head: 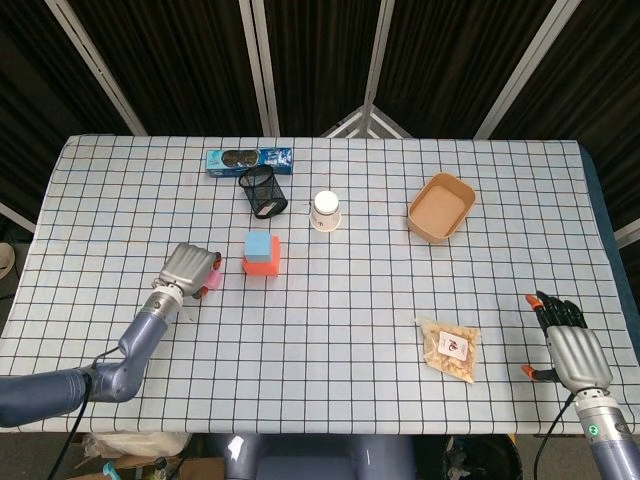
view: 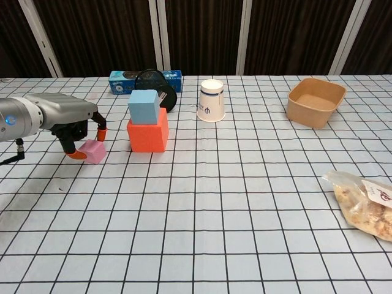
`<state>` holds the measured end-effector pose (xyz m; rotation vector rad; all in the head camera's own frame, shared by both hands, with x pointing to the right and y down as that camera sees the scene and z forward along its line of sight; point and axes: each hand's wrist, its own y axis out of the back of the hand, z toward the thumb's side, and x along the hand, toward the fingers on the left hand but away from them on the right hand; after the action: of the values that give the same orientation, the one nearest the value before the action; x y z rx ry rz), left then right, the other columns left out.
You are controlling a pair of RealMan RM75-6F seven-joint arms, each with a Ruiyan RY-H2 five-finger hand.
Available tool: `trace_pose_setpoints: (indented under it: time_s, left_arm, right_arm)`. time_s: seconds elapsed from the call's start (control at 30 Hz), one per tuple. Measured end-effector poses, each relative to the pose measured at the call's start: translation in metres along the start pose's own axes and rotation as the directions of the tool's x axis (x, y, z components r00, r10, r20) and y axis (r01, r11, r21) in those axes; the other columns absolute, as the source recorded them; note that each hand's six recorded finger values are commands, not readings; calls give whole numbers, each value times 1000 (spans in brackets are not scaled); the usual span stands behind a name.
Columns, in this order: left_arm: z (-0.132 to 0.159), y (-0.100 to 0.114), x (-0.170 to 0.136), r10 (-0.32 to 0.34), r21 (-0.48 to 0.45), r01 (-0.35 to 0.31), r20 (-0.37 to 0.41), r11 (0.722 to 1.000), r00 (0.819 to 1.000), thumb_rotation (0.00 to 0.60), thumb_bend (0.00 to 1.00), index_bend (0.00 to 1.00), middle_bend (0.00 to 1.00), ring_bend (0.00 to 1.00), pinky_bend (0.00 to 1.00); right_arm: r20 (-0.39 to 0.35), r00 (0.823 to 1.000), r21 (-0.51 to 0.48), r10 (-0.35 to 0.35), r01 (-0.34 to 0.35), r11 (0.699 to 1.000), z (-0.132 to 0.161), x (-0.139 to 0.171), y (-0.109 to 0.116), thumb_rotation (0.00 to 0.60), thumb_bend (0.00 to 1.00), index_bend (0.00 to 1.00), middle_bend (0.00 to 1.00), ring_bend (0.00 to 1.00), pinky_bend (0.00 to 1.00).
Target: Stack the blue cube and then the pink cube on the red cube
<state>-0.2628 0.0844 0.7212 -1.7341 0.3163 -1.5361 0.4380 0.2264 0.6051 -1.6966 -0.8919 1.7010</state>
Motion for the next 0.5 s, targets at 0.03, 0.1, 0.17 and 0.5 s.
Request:
trace_pose_setpoints:
  time_s: [0.03,0.1,0.17,0.5]
  left_arm:
    - [0,0,0,0,0,0,0,1000,1000,600,315,393,853,673,689]
    - [0,0,0,-1,0,1,-1,1000,1000,600,315,395,853,673,689]
    - [0,-1,0,-3,-3,3,-2,1000,1000,600,315,399,853,673,689]
    - [-1,0,0,-3,-5,3,-8,1000,1000,600,345,423,853,673,689]
  right_arm:
    - [0,1000,0,1,-1,1000,0,0,0,600,95,0,42,21,2]
    - [0,1000,0,2,-2,1000,0,0,0,600,94,0,42,22,2]
    - [0,1000,-1,3,-3,1000,0,0,0,600,94,0,42,21,2]
    - [-1,1000,-3,8,-8,1000,0,0,-1,600,94,0,42,21,3]
